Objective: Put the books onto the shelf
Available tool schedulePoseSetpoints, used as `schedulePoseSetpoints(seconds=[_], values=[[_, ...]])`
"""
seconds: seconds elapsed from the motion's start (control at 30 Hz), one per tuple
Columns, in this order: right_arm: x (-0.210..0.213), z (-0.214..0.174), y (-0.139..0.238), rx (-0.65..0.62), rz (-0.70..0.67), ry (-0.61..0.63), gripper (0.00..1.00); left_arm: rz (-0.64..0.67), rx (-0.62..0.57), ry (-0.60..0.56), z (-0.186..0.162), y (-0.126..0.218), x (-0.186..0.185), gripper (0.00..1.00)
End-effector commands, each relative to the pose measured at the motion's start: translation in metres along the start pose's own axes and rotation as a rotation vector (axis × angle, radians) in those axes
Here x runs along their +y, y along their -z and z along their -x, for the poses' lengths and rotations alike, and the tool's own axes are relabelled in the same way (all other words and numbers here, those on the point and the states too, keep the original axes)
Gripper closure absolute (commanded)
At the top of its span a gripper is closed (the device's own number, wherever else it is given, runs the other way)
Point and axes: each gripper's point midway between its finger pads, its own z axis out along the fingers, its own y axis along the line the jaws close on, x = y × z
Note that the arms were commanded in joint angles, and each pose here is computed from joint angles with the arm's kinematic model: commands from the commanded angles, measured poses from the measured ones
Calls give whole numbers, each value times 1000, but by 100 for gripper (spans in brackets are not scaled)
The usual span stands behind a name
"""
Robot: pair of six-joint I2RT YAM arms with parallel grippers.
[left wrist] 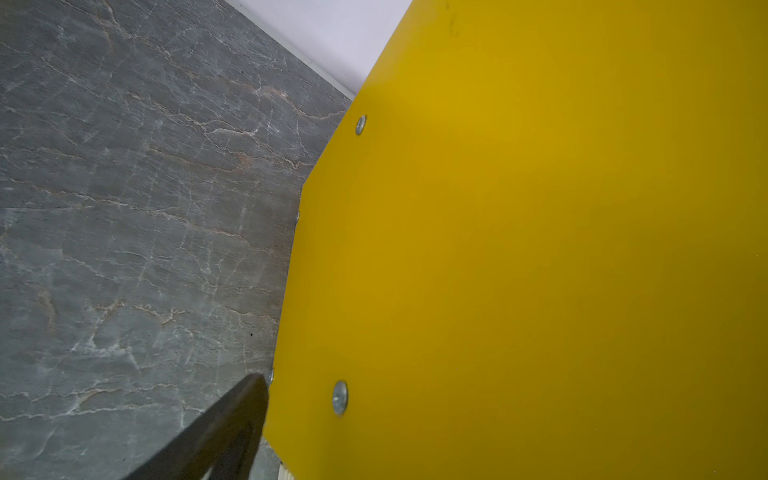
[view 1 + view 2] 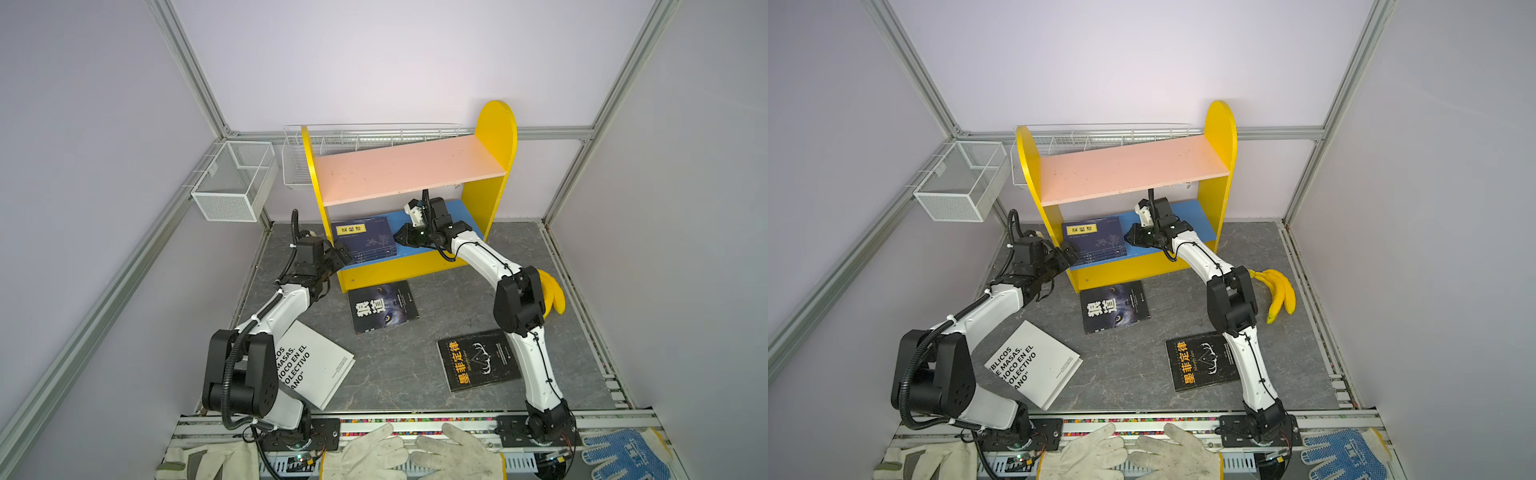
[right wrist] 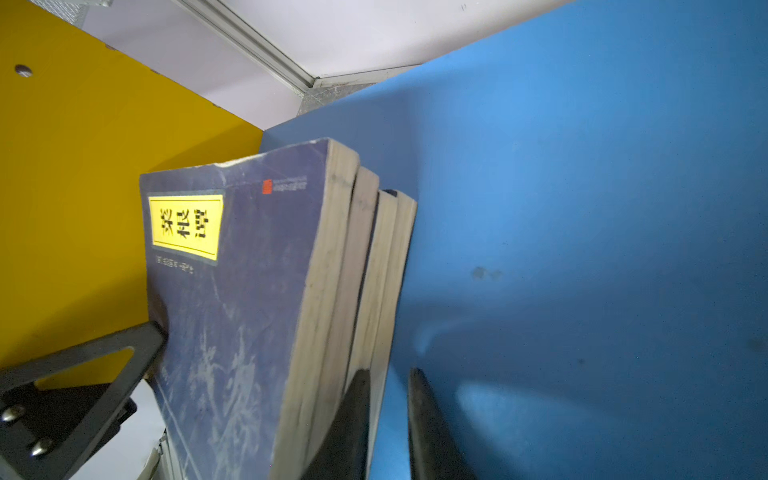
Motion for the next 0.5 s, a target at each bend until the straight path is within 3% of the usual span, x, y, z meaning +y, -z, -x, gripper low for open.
schedulePoseSetpoints(seconds=[0.0, 0.17, 0.47], values=[[18, 4, 13, -32, 3, 47, 78, 81, 23, 26, -10, 5, 24, 5], [21, 10, 20, -67, 0, 57, 76, 60, 1, 22, -5, 12, 19, 3], [36, 31, 65, -198, -53, 147, 63, -237, -129, -65, 25, 73, -31, 1]])
